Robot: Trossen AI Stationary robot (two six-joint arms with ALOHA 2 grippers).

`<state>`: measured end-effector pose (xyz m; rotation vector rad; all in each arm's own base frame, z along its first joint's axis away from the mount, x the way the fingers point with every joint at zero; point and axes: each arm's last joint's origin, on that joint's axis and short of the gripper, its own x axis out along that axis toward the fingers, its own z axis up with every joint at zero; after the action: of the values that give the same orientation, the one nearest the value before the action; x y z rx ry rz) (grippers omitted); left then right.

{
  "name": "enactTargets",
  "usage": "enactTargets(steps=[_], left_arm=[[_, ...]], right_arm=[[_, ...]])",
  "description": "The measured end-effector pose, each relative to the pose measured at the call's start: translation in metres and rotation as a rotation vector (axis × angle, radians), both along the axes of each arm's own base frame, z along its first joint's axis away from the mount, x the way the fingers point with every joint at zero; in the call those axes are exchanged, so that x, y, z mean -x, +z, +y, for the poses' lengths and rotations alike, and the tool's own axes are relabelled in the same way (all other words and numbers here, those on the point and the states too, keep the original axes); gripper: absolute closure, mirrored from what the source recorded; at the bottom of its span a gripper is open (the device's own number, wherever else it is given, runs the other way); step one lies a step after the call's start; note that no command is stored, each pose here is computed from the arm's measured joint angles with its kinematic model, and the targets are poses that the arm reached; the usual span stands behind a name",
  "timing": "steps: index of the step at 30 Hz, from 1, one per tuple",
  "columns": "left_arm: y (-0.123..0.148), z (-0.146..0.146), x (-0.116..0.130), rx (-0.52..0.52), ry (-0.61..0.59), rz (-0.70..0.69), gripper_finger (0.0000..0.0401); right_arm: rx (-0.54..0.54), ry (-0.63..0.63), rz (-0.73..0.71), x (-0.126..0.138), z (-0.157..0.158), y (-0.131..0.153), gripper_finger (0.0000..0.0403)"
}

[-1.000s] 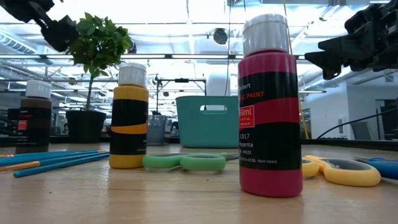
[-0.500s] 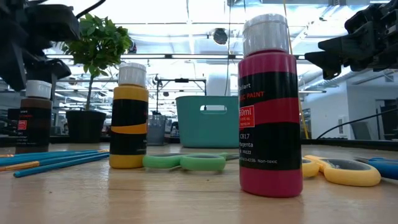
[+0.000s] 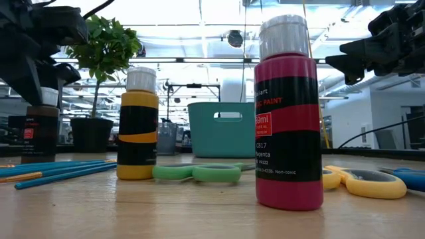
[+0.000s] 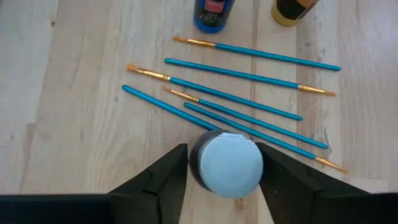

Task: Pick & Place Paint Supplies
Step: Put the brown paint bottle into the left black bin

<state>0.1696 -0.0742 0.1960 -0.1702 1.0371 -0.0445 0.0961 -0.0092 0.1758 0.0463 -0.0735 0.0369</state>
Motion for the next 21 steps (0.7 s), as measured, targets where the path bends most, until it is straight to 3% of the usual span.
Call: enactTargets(steps=[7,21], left_arm=[[0.001,0.002,-0.002,0.027,0.053,-0.005,0.0279],[0.060,0.039,-0.026,0.210,0.544,-0.078,0.0279]], right_arm=[[0.000,0.000,0.000,0.000,0.000,0.000,0.0190],[0.000,0.000,0.000,0.000,0.000,0.000,0.0190]])
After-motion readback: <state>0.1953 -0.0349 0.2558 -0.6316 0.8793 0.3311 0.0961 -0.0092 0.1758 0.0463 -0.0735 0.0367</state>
